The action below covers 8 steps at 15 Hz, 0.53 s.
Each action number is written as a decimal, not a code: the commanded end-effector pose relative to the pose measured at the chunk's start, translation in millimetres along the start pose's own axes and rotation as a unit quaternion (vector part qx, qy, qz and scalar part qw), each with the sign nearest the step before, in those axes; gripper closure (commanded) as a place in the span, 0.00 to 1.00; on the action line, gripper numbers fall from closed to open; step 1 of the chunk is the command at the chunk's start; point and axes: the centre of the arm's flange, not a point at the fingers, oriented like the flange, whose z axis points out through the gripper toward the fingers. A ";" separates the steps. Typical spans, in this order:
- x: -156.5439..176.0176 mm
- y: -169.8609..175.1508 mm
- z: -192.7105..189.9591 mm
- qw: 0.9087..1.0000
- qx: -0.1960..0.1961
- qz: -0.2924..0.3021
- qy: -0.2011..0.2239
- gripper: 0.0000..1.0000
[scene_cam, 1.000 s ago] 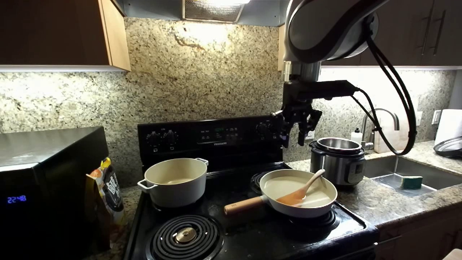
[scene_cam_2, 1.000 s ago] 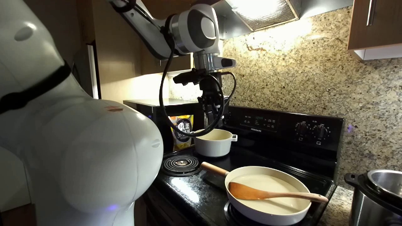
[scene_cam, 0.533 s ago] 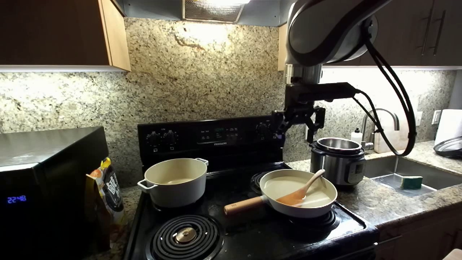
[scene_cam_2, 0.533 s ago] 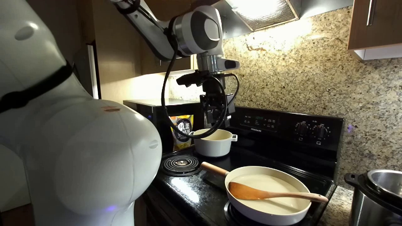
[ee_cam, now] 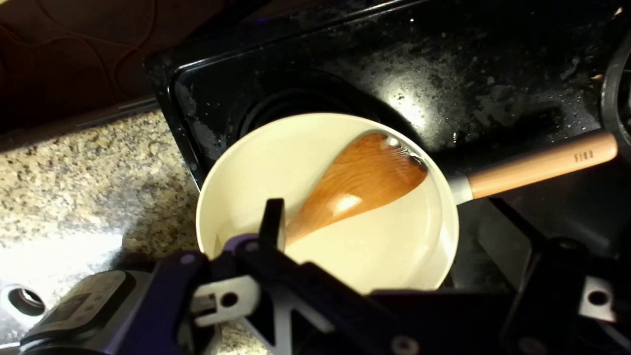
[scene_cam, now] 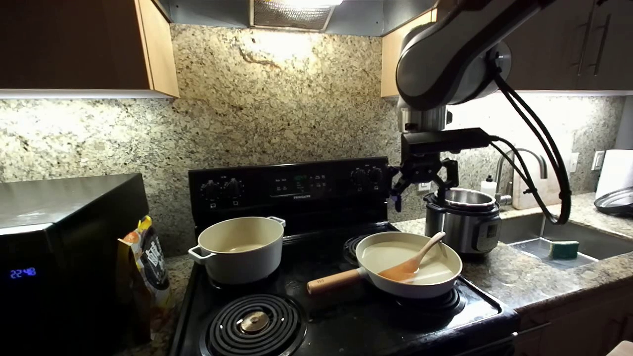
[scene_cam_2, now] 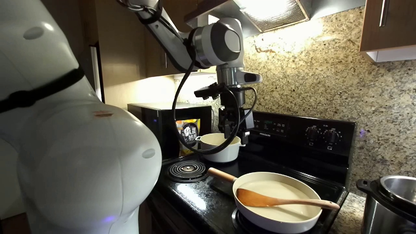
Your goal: Stir the pan using the wooden spatula
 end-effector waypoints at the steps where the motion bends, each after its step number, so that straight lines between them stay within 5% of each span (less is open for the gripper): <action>1: 10.6 6.8 23.9 0.998 -0.030 0.061 -0.008 0.00; 8: 34.6 35.5 56.7 0.987 -0.067 0.147 -0.022 0.00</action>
